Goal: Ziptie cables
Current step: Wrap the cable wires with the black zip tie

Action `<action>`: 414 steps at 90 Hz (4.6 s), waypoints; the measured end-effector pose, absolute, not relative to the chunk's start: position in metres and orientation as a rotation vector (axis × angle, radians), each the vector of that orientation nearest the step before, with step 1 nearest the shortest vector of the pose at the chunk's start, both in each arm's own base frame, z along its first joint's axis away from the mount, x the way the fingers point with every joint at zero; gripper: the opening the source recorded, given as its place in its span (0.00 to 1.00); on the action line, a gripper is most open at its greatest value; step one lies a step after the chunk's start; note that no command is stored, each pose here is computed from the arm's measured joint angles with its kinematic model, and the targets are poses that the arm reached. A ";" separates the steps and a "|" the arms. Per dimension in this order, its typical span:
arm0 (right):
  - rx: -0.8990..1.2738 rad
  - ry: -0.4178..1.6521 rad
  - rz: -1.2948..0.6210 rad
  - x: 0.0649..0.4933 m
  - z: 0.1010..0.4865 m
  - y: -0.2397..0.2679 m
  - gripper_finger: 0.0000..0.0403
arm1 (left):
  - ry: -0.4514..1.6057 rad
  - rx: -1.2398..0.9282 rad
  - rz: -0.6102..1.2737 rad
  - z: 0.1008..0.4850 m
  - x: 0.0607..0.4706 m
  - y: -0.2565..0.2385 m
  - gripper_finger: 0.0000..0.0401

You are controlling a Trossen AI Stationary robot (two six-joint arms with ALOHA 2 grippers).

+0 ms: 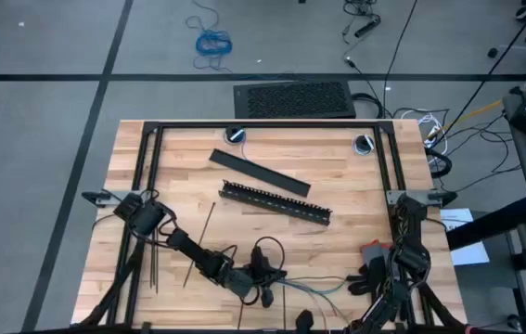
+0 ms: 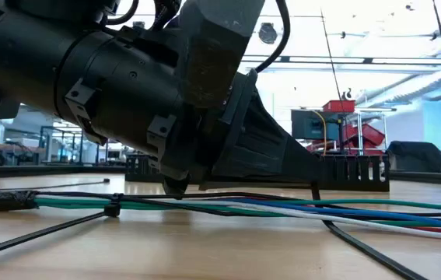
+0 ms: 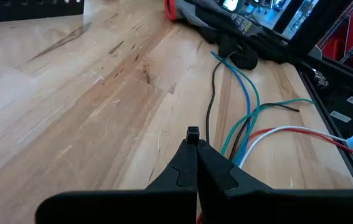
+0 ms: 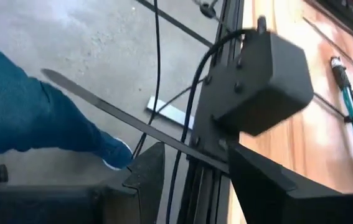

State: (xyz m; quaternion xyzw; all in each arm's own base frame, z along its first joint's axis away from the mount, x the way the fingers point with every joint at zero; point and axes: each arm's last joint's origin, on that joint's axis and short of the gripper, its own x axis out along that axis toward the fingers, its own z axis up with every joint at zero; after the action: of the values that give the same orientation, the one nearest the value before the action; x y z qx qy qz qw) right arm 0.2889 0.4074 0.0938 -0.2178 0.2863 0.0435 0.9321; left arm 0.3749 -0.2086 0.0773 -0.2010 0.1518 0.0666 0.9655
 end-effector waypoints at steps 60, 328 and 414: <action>-0.409 0.515 0.033 0.301 0.070 0.408 0.35 | 0.310 -0.397 0.133 0.077 0.375 -0.208 0.00; 0.412 0.680 -0.526 0.317 0.135 0.336 0.00 | 0.089 0.891 0.156 0.113 0.339 -0.266 0.00; 0.167 0.331 -0.324 0.281 0.154 0.394 0.00 | 0.041 0.854 0.127 0.116 0.342 -0.264 0.00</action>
State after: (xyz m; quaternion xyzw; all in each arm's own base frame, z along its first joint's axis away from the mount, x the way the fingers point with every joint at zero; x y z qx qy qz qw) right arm 0.2809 0.3940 0.1541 0.0824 0.1638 -0.1605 0.9698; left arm 0.3419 -0.2644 0.1165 0.4140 0.0200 0.0614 0.9080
